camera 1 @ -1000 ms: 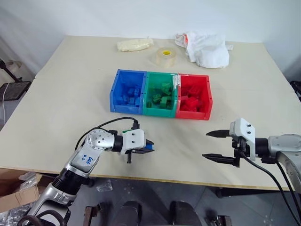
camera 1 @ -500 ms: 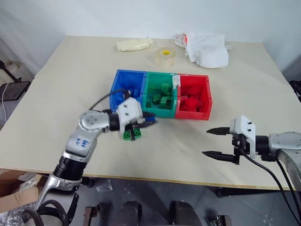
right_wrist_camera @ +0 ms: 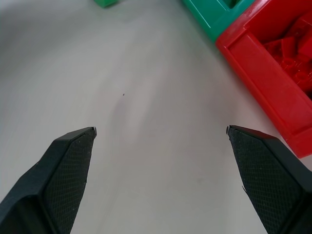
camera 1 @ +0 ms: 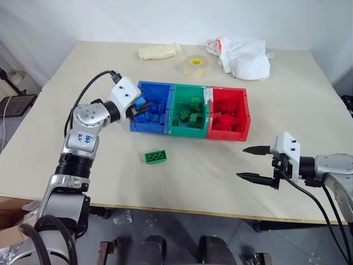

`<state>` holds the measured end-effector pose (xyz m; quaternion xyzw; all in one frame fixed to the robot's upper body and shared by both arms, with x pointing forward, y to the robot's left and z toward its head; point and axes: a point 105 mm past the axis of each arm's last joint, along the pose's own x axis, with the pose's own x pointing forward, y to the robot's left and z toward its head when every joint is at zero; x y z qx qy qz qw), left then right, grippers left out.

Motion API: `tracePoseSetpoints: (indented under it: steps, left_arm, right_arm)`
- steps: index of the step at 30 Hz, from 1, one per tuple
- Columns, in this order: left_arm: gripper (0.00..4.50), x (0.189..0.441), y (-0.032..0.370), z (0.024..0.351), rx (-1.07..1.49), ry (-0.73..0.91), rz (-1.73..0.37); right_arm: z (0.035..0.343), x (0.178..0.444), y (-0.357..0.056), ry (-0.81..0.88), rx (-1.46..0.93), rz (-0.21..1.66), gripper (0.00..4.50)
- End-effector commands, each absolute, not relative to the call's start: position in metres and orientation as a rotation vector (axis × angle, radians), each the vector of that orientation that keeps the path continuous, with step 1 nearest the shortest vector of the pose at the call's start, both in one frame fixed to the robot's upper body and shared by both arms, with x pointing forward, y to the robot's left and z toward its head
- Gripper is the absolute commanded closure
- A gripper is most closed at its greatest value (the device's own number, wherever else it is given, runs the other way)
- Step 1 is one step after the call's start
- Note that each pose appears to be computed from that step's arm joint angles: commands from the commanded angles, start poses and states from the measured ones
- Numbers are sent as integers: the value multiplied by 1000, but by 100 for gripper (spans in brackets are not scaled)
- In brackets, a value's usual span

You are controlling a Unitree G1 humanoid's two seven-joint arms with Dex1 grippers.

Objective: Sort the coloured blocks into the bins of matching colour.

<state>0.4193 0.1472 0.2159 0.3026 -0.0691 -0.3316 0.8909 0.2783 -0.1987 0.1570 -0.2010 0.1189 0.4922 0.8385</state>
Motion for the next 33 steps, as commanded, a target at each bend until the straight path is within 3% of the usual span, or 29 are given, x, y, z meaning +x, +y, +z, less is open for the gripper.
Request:
tracePoseSetpoints:
  steps: [1, 3, 11, 20, 26, 33]
  left_arm:
    - [60, 415, 141, 232, 660, -205, -740]
    - [3, 409, 140, 229, 661, -202, -791]
    - [3, 353, 155, 204, 601, -107, -1058]
    - [3, 283, 227, 160, 567, 227, -1196]
    - [3, 276, 242, 152, 542, 244, -1163]
    - [3, 299, 202, 147, 559, 97, -1151]
  right_arm:
    - [168, 280, -197, 195, -434, 1042, 0]
    - [168, 280, -197, 195, -434, 1042, 0]
    - [168, 282, -197, 187, -430, 1063, 0]
    - [168, 280, -201, 200, -430, 1098, 0]
    - [170, 281, -203, 204, -436, 1099, 0]
    - [171, 277, -201, 210, -432, 1122, 0]
